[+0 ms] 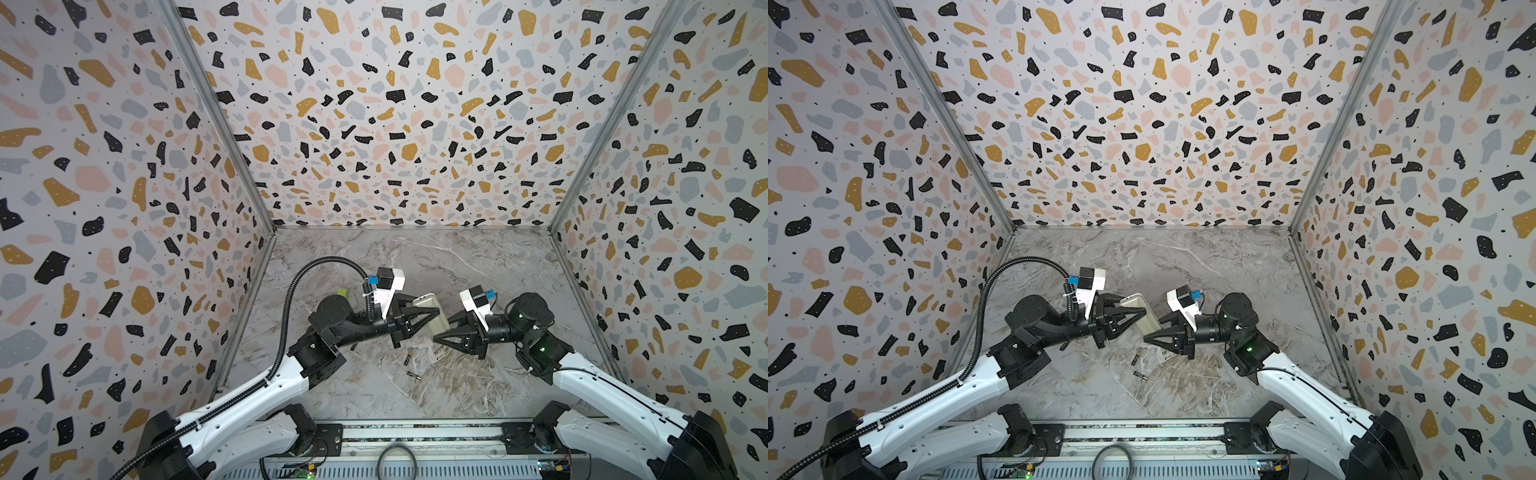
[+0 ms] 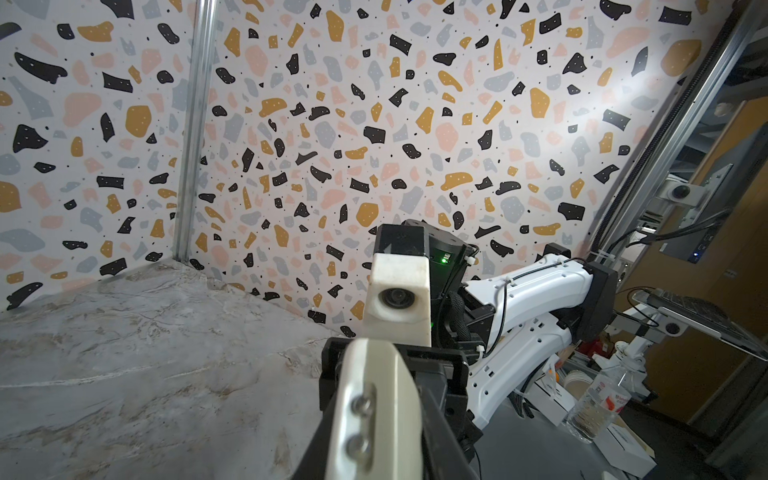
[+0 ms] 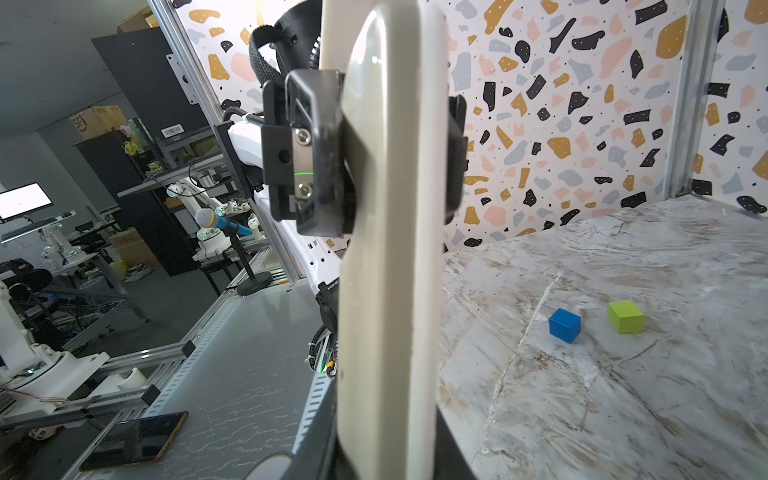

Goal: Load the batteries into the remote control

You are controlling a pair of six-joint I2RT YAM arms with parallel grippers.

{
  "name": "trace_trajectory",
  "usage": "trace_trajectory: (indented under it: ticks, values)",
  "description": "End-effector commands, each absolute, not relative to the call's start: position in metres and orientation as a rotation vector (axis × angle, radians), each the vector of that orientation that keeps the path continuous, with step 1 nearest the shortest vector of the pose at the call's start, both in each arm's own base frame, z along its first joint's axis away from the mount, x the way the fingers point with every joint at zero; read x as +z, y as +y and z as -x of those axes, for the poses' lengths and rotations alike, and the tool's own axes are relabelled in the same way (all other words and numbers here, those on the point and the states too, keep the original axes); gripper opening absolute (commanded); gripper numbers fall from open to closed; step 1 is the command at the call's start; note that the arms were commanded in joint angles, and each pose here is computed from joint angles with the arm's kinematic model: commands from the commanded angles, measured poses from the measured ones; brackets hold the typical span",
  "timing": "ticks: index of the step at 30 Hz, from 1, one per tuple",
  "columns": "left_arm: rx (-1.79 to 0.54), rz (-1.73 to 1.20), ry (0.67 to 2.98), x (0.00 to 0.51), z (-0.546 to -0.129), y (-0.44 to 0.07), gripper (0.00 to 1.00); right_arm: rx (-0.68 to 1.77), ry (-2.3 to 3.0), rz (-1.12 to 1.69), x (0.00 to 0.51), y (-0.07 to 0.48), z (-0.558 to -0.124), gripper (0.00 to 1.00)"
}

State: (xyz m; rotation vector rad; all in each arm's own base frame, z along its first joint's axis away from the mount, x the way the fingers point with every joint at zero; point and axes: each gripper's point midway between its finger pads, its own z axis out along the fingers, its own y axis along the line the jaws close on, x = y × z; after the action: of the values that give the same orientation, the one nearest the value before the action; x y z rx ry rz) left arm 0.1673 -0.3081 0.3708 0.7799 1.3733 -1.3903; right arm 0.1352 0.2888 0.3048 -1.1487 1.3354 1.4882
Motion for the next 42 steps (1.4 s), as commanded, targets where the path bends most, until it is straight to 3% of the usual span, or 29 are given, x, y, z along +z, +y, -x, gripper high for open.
trace_trajectory:
  ticks: [1,8,13,21,27,42]
  values:
    - [-1.393,-0.731,1.366,0.374,-0.172,-0.306,0.10,1.424,1.274,1.138,0.313,0.289,-0.140,0.16]
    - [-1.336,-0.675,1.434,0.366,-0.185,-0.304,0.00,1.322,1.325,1.121,0.303,0.286,-0.149,0.59]
    - [-1.272,-0.633,1.542,0.352,-0.198,-0.303,0.00,1.153,1.397,1.095,0.291,0.281,-0.161,0.73]
    - [-1.165,-0.587,1.781,0.312,-0.216,-0.293,0.00,0.791,1.413,1.136,0.275,0.287,-0.163,0.73]
    - [-1.240,-0.485,1.963,0.270,-0.232,-0.276,0.00,0.599,1.224,1.279,0.267,0.299,-0.133,0.69]
    - [-1.396,-0.526,2.114,0.225,-0.199,-0.275,0.00,0.226,1.088,1.462,0.235,0.321,-0.131,0.58]
